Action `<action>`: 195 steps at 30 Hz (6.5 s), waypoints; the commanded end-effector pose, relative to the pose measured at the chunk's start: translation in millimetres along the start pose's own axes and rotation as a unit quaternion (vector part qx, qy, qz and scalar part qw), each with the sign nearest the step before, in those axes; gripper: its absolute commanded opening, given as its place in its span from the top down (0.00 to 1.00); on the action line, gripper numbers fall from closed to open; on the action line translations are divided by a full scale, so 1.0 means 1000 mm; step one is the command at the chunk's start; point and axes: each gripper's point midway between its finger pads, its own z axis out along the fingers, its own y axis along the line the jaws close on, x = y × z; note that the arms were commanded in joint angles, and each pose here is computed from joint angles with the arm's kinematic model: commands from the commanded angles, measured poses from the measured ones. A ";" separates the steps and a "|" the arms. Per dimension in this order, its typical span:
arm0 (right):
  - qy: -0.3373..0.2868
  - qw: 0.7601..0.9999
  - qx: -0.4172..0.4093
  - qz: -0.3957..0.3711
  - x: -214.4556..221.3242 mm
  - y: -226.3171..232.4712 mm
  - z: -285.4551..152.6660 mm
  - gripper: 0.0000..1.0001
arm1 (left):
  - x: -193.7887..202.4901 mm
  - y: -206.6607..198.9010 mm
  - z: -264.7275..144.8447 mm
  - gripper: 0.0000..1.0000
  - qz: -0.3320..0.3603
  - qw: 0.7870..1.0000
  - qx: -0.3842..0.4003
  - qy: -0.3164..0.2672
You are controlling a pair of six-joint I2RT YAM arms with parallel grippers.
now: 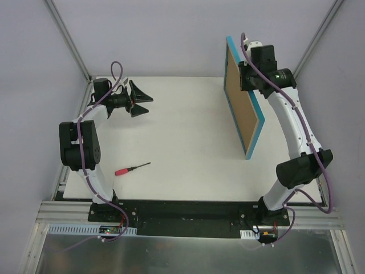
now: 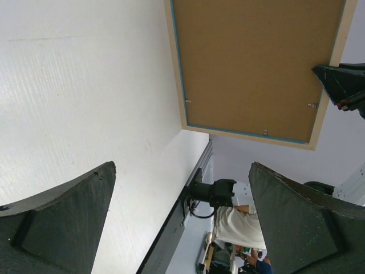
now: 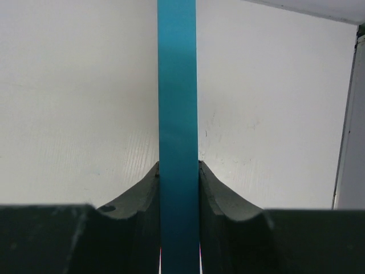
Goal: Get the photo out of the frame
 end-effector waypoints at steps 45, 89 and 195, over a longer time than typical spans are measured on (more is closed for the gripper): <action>0.001 0.934 -0.231 0.273 0.084 -0.035 0.024 0.99 | 0.051 0.080 0.148 0.01 -0.002 0.987 -0.062 0.146; 0.144 0.888 -0.305 0.312 0.225 0.017 0.106 0.99 | 0.048 0.083 0.112 0.01 -0.006 0.989 -0.070 0.131; -0.137 0.948 -0.229 -0.174 0.098 0.077 -0.093 0.04 | 0.237 0.204 -0.183 0.74 0.417 0.654 -0.414 0.476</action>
